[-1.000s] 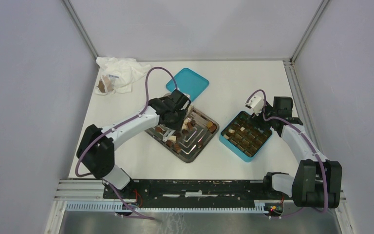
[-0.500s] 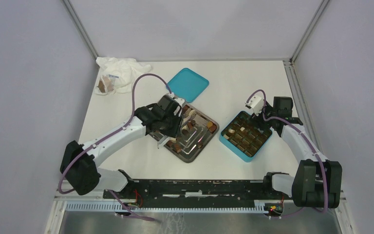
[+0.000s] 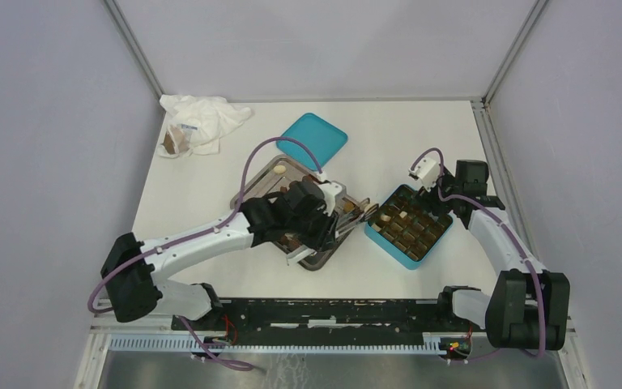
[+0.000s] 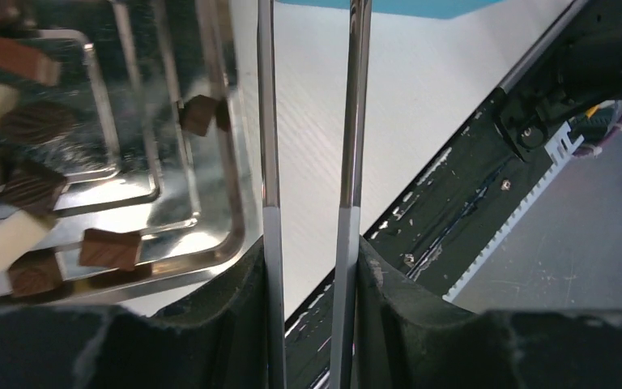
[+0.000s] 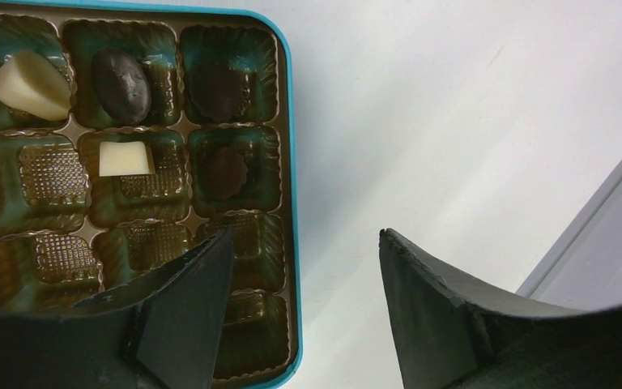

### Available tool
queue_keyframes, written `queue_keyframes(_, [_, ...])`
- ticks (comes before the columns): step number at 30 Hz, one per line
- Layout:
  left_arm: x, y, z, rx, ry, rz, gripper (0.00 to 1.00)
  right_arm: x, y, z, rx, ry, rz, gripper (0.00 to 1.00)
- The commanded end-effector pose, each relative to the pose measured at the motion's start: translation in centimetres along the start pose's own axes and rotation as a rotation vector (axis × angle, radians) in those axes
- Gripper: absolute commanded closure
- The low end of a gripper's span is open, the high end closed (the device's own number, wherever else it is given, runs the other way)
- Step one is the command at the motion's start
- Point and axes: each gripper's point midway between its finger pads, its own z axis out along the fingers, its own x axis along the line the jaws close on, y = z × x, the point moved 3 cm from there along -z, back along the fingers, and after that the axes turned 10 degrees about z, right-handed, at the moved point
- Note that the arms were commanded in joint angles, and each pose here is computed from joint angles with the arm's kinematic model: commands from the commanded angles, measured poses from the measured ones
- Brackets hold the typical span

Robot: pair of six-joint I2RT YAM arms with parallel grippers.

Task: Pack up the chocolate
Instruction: Pick up the fake chocolate from the plate, then place the fake chocolate in the packing box.

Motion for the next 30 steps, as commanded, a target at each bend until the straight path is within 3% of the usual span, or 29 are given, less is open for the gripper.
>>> queue_keyframes(1, [-3.8, 3.4, 1.7, -0.094, -0.082, 0.008, 0.98, -1.1, 1.7, -0.8, -0.064, -0.064, -0.006, 0.27])
queue_keyframes(14, [-6.3, 4.1, 6.1, -0.005, -0.051, 0.092, 0.97, -1.5, 1.8, -1.1, -0.072, -0.100, -0.001, 0.25])
queue_keyframes(30, [-6.0, 3.9, 7.7, 0.053, -0.008, 0.126, 0.73, -1.5, 1.7, -1.1, -0.071, -0.099, 0.000, 0.25])
